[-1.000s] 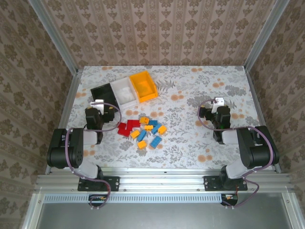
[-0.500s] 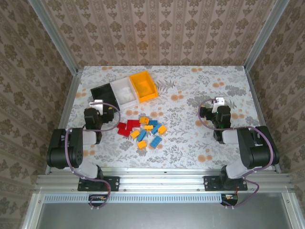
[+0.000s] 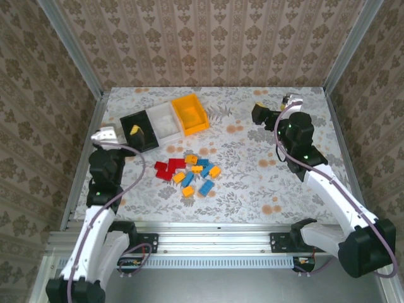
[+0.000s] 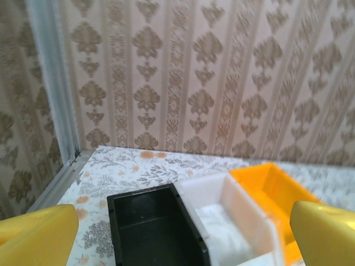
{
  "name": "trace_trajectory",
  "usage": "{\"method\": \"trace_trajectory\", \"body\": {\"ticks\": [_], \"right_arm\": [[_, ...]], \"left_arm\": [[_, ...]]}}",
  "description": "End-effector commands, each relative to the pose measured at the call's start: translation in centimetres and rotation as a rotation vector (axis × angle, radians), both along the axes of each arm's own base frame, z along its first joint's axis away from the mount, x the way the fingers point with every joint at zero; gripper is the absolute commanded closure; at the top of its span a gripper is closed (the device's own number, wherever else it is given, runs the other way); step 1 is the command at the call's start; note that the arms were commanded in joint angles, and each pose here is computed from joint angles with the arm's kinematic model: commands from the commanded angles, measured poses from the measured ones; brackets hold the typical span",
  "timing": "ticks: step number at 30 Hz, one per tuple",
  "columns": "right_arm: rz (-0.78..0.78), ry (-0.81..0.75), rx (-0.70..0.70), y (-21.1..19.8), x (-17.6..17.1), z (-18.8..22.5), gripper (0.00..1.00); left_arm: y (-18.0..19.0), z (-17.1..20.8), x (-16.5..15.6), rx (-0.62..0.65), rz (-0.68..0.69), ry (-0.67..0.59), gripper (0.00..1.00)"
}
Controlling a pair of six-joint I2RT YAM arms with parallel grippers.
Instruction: Sort the legos into containers by color
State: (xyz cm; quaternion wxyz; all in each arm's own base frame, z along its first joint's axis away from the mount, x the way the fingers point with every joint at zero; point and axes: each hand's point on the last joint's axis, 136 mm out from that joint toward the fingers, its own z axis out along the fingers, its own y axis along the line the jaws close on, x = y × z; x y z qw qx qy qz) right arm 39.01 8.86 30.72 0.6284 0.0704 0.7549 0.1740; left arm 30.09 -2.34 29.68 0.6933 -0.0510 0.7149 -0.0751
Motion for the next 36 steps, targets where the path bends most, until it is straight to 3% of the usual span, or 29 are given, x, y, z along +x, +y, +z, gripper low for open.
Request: {"method": "trace_trajectory", "body": {"ticks": [1,4,8,13,18,26,36], "right_arm": [[0.175,0.237,0.167,4.9,1.0,-5.6,0.17],[0.314,0.394,0.049,10.4,2.5,-7.8,0.27],[0.382,0.506,-0.139,15.8,4.9,-11.7,0.32],[0.376,0.595,-0.212,19.2,9.6,-16.1,0.38],[0.296,0.623,-0.288,19.8,13.5,-18.4,0.42],[0.243,0.644,-0.355,19.2,16.0,-20.8,0.42],[0.268,0.679,-0.321,20.3,17.9,-23.9,0.67]], "left_arm": [[3.0,-6.3,-3.5,-0.282,0.205,0.281,0.00],[4.7,-7.9,-6.0,-0.450,0.312,0.257,0.00],[3.6,-8.2,-7.2,-0.539,0.215,0.178,0.00],[1.7,-9.6,-7.3,-0.563,0.130,0.285,0.01],[-0.5,-9.4,-6.6,-0.514,0.033,0.418,0.11],[-1.4,-8.0,-6.3,-0.473,-0.012,0.483,0.08],[-1.2,-8.1,-6.9,-0.465,-0.002,0.499,0.04]]}}
